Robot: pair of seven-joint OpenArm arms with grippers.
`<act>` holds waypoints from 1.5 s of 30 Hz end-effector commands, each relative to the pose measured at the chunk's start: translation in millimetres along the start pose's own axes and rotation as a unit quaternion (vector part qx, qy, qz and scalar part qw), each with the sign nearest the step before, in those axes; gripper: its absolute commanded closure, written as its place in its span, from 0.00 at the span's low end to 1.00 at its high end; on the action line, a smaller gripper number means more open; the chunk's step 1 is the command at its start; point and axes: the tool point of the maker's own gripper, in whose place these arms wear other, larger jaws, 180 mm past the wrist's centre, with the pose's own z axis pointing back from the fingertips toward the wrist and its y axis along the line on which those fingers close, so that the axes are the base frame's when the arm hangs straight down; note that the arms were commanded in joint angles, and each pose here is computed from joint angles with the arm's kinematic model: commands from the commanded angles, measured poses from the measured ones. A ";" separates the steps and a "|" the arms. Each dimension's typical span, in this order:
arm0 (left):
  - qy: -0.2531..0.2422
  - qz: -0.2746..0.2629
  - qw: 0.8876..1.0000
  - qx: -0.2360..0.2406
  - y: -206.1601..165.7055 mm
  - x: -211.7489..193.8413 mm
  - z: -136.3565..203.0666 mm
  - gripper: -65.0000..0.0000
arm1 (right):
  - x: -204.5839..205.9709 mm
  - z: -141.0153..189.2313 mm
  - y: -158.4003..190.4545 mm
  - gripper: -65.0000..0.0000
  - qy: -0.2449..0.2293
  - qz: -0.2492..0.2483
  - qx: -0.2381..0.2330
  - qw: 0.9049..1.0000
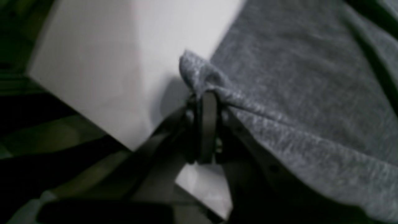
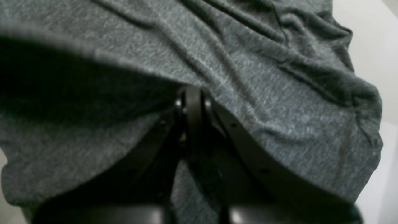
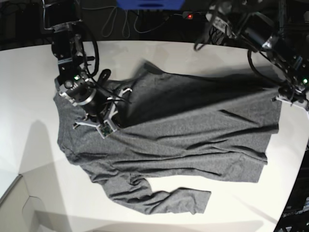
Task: Layout the t-shirt on the table in an organized manner, then fold the t-shirt properly
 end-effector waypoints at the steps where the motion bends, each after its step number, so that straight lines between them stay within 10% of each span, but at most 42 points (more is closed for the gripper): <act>1: -0.029 0.004 1.000 0.004 1.5 19.1 5.6 1.00 | 18.2 1.2 -4.7 1.00 -0.031 0.002 -0.004 1.000; 9: 0.000 0.105 0.994 -0.020 -24.8 25.8 -21.6 1.00 | 16.3 1.5 -3.6 1.00 -0.029 0.001 -0.003 1.000; 20: -0.028 0.320 0.945 -0.060 -32.3 35.7 -31.9 1.00 | 15.9 2.4 -2.7 1.00 -0.029 0.001 -0.002 1.000; 30: -0.068 0.364 0.924 -0.098 -27.5 42.8 19.0 1.00 | 15.9 2.4 -2.7 1.00 -0.029 0.001 -0.002 1.000; 45: -0.054 0.369 0.926 -0.053 9.7 -9.2 37.7 1.00 | 16.5 1.7 0.6 1.00 -0.029 0.003 0.002 1.000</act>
